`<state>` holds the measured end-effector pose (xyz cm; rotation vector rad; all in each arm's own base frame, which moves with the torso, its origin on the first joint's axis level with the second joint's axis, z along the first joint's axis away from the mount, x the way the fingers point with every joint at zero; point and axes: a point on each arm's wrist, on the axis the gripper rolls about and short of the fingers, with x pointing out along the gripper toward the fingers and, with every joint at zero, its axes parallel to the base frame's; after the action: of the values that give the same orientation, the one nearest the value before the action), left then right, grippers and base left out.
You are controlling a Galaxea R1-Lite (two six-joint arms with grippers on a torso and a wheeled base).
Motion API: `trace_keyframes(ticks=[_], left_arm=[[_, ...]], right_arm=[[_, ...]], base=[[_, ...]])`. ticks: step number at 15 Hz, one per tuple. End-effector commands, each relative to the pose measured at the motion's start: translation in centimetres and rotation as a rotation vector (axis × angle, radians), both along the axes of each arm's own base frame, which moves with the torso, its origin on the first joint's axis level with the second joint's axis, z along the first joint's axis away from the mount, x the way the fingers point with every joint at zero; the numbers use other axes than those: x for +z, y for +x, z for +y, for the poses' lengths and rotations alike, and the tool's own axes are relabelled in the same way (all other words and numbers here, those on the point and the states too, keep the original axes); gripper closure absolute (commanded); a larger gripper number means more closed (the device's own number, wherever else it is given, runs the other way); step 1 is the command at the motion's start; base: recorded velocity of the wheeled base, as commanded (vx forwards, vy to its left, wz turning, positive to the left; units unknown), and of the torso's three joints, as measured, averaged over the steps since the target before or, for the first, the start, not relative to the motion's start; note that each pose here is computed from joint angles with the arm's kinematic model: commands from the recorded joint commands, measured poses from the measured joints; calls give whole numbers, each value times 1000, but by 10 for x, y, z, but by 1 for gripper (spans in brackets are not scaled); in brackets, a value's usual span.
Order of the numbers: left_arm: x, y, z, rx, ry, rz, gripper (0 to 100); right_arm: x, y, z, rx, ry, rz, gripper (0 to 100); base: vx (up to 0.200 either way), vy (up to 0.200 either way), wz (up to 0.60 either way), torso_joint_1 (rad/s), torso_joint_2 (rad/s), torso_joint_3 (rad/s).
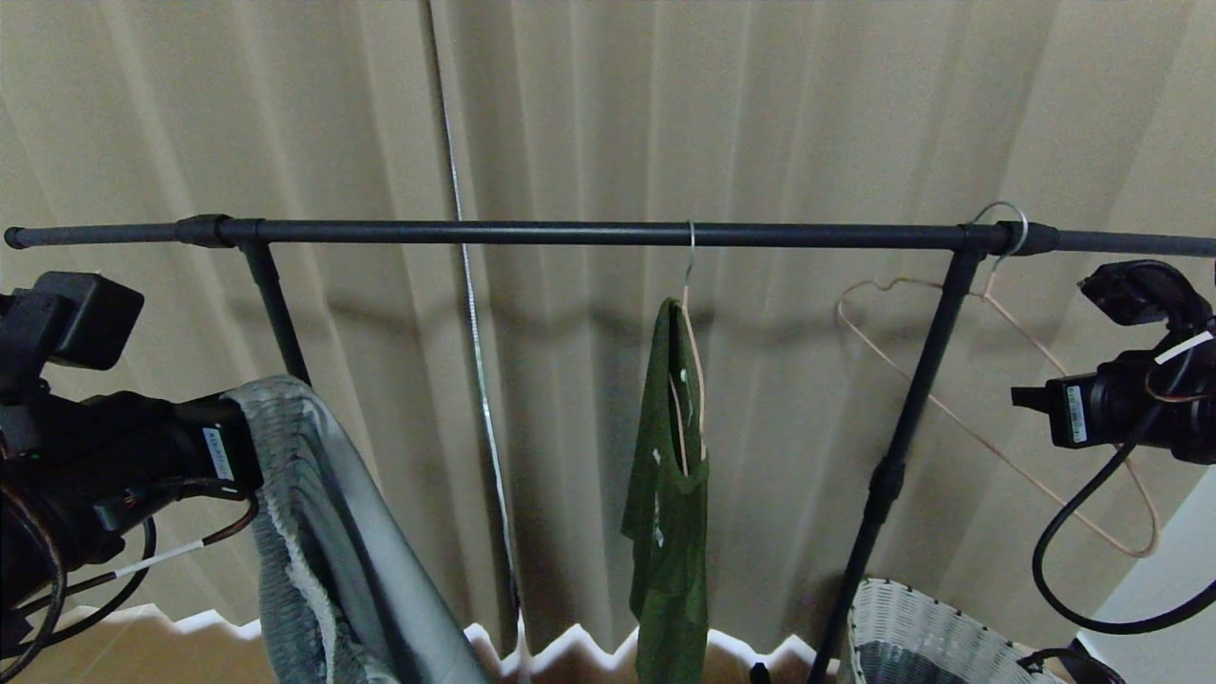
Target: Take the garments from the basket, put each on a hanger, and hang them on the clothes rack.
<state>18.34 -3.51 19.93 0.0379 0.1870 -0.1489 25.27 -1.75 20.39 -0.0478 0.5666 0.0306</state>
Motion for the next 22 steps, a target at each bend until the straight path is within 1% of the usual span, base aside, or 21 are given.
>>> trace_keyframes(ticks=[1,2,3,4,7,10,11,13,14,18,22], left_arm=[[0,0,0,1,1,1,100],[0,-1,0,1,0,-1,100],[0,-1,0,0,1,-7,100],[-1,-1,0,0,-1,-14,100],[-3,-1,0,-2,-6,-62,100],[-3,-2,0,-2,-3,-64,100],[-3,-3,0,-2,6,-65,100],[-4,-4,1,-3,18,-62,100],[-4,-4,1,-4,19,-62,100],[-7,-6,0,-8,20,-55,100],[-7,-8,1,-7,20,-56,100]], right_arm=[[15,-15,1,-6,-8,-64,100],[17,-19,1,-6,-8,-72,100],[21,-29,1,-8,-10,-95,100],[22,-35,2,-9,-11,-99,100],[19,-55,3,-15,-17,-105,100],[17,-69,4,-16,-17,-110,100],[15,-79,4,-17,-20,-116,100],[15,-88,5,-18,-21,-126,100],[11,-93,4,-24,-22,-122,100],[-1,-100,5,-24,-21,-87,100],[-5,-104,5,-24,-21,-77,100]], base=[[0,0,0,0,0,0],[0,0,0,0,0,0],[0,0,0,0,0,0],[0,0,0,0,0,0],[0,0,0,0,0,0],[0,0,0,0,0,0],[-200,0,0,7,2,2],[-200,0,0,7,5,0],[-200,0,0,12,2,2],[-200,0,0,-15,0,7],[-200,0,0,4,4,2]])
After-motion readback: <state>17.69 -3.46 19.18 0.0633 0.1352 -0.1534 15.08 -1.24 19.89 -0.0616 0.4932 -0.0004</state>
